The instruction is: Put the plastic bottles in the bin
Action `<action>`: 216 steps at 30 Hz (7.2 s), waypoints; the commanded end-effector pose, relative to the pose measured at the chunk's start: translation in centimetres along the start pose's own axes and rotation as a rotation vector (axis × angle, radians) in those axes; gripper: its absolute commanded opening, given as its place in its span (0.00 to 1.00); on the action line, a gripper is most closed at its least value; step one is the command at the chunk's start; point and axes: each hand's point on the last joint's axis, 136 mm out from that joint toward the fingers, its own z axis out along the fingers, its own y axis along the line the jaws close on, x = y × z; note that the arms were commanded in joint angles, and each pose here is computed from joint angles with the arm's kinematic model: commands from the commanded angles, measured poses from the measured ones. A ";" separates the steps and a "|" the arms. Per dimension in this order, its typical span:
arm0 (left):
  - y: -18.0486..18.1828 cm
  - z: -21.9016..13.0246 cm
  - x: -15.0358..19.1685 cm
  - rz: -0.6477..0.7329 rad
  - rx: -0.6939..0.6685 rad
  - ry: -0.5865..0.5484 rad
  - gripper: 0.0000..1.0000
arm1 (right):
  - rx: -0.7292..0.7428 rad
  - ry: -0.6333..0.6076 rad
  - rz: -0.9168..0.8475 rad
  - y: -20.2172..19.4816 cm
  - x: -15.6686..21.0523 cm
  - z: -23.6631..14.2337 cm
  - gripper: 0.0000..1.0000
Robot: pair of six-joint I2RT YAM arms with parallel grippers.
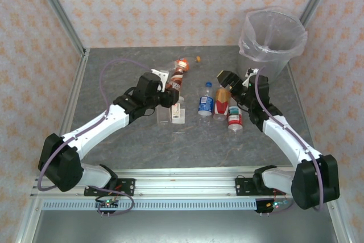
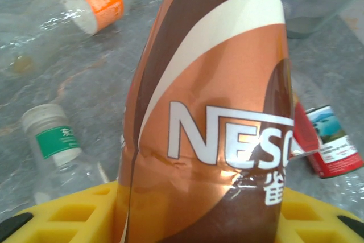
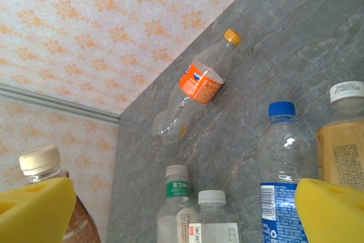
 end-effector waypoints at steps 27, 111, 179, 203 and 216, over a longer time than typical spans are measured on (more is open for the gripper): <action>-9.6 0.5 -1.1 0.132 0.333 0.018 0.45 | -0.296 0.240 -0.063 10.2 1.8 3.3 0.75; 8.9 -5.1 -0.4 -0.247 -0.370 -0.352 1.00 | 0.374 -0.690 -0.584 15.3 -30.7 -3.6 0.00; 11.0 -3.5 1.5 -0.271 -0.496 -0.241 1.00 | 0.896 -0.380 -0.607 -2.6 -33.0 5.3 0.99; 10.9 -3.1 1.7 -0.295 -0.485 -0.245 1.00 | 0.914 -0.547 -0.533 1.0 -34.8 0.1 0.99; 11.0 -2.8 2.3 -0.287 -0.482 -0.234 1.00 | 0.818 -0.483 -0.514 2.8 -32.3 -2.2 0.99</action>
